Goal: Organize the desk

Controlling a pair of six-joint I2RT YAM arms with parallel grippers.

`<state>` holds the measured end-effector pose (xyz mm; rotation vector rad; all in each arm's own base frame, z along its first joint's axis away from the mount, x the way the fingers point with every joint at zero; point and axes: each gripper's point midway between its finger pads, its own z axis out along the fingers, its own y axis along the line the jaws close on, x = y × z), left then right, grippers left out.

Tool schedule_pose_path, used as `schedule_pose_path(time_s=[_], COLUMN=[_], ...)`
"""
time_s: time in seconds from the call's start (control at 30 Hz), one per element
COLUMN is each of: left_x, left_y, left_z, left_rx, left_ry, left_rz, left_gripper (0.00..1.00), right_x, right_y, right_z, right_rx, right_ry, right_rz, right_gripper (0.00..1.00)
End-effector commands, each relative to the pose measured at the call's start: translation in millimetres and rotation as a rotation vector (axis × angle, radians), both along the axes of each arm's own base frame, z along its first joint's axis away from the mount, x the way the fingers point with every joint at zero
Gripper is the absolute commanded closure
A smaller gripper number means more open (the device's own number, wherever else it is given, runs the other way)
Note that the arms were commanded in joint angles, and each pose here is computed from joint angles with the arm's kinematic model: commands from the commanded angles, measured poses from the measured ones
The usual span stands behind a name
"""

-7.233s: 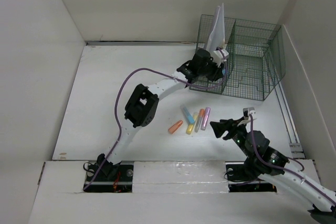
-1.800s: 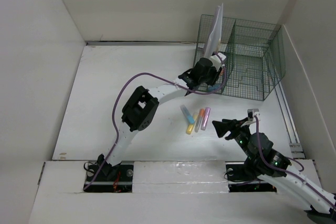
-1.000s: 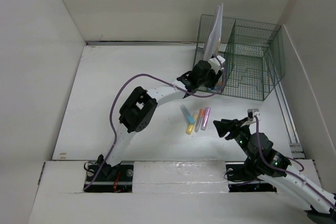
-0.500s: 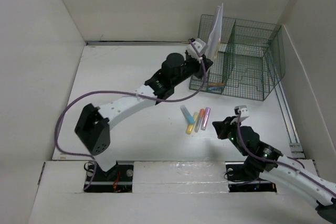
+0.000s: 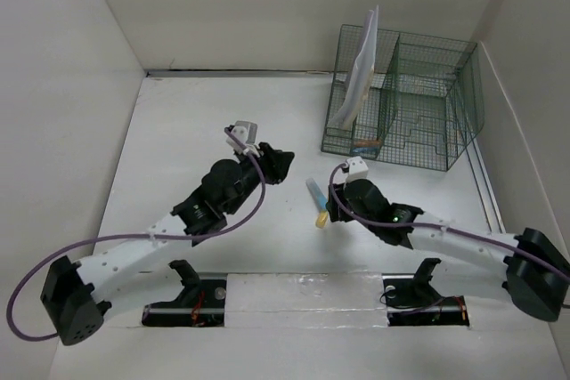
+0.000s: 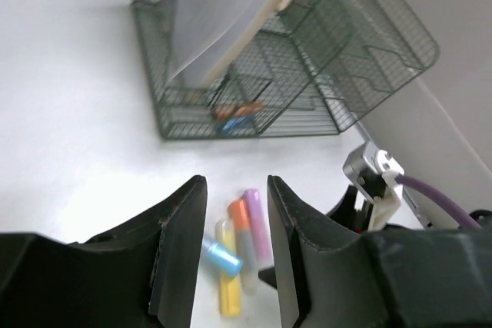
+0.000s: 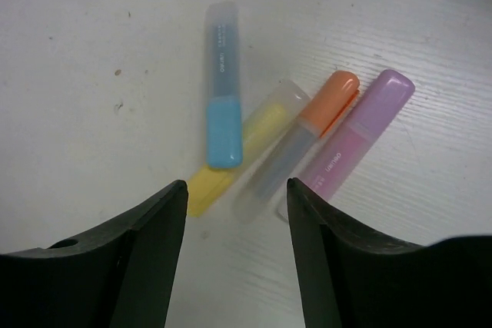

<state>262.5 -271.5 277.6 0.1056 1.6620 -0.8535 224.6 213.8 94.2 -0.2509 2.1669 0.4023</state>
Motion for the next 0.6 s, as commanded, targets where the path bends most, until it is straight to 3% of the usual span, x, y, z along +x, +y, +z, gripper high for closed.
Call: schedule_pose_path(time_s=[0.0, 0.27, 0.57], left_x=[-12.0, -44.5, -49.3], left_y=[40.8, 97.0, 95.7], left_z=[-4.9, 30.4, 32.9], left_rx=[-0.042, -0.107, -0.136], left_ry=[0.09, 0.04, 0.02], left_rz=[0.132, 0.188, 0.161], left_gripper=[0.66, 0.6, 0.6], right_x=[19.0, 43.1, 48.6], right_y=[28.5, 48.5, 50.6], right_z=[18.1, 2.8, -29.2], right_rx=[0.024, -0.056, -0.132], right_ry=[-0.039, 0.003, 0.083], right_rz=[0.05, 0.068, 0.057], right_gripper=[0.4, 0.41, 0.46])
